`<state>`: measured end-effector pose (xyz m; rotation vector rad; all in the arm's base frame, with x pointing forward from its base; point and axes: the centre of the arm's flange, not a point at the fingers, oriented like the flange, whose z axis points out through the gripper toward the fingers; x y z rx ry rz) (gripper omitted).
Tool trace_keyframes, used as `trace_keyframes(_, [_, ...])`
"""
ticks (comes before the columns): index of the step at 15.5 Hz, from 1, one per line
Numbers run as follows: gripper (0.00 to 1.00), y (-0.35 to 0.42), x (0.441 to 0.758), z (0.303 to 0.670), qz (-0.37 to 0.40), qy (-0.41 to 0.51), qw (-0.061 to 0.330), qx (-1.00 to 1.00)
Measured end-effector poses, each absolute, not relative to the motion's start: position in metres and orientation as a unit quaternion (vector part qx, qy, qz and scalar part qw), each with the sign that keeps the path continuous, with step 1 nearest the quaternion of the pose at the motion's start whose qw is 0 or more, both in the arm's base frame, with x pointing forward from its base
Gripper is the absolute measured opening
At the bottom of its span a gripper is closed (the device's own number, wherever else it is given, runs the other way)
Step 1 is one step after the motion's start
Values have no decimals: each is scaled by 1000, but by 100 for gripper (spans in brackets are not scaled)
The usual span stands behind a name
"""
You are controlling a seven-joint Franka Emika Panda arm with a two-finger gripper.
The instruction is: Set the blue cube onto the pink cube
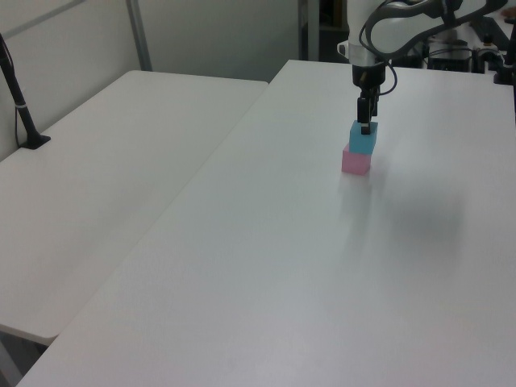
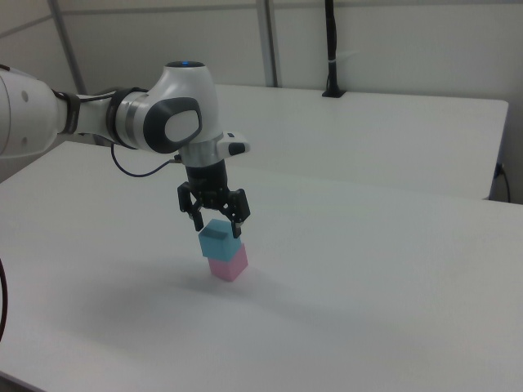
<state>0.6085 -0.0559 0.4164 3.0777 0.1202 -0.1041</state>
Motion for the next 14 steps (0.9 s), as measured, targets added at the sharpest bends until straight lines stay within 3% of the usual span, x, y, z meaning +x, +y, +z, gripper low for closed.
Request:
trace_keyframes(4, [100, -51, 610, 425, -24, -1, 30, 999])
trace_keyframes(7, [100, -18, 606, 472, -14, -4, 15, 1000])
trace_keyframes(10, [100, 16, 578, 542, -31, 19, -8, 999])
trace_keyframes(14, [100, 21, 562, 578, -33, 28, -12, 999])
